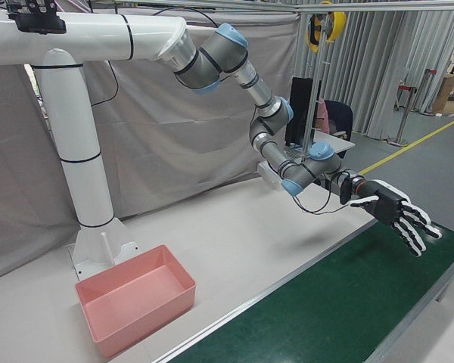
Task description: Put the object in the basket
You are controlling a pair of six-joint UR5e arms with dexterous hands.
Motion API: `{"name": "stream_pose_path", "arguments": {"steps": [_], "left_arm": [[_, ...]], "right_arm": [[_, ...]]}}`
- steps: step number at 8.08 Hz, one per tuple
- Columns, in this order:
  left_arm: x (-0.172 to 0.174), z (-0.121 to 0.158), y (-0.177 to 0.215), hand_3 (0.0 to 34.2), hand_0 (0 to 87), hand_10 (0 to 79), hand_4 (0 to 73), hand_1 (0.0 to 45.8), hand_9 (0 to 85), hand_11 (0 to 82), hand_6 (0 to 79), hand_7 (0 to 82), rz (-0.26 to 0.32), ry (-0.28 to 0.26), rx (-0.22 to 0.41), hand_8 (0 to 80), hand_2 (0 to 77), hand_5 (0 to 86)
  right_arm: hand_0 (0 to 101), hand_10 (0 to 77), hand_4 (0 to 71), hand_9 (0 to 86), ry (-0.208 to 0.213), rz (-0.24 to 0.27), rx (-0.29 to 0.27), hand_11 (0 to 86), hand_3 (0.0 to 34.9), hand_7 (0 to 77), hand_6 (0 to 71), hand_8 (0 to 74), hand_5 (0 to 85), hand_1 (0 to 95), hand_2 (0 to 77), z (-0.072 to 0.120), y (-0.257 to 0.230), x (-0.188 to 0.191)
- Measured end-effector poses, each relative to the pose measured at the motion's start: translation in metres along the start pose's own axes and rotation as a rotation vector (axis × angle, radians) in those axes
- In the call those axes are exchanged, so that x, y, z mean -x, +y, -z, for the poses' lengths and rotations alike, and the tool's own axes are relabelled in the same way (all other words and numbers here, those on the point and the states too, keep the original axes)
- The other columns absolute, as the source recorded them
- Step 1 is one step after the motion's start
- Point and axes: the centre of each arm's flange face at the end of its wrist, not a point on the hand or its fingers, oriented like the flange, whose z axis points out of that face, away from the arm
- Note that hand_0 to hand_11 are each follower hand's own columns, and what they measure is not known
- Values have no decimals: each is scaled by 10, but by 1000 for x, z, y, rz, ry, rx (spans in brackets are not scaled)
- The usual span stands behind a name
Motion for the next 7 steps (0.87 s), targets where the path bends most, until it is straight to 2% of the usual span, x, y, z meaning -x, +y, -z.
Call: {"name": "stream_pose_path", "arguments": {"steps": [2,3,7], "left_arm": [[0,-1,2,194,588,44,55,147,114,76,5,65,-17,1,5,98,0,180],[0,-1,2,182,588,44,55,136,114,71,5,65,-32,1,6,98,0,180],[0,0,1,181,585,27,71,147,114,71,5,65,-49,-2,3,98,0,185]], "right_arm": [[0,0,0,0,0,1,1,0,0,5,0,0,0,0,5,0,0,0],[1,0,0,0,0,1,1,0,0,5,0,0,0,0,5,0,0,0],[0,0,0,0,0,1,1,0,0,5,0,0,0,0,5,0,0,0]]}}
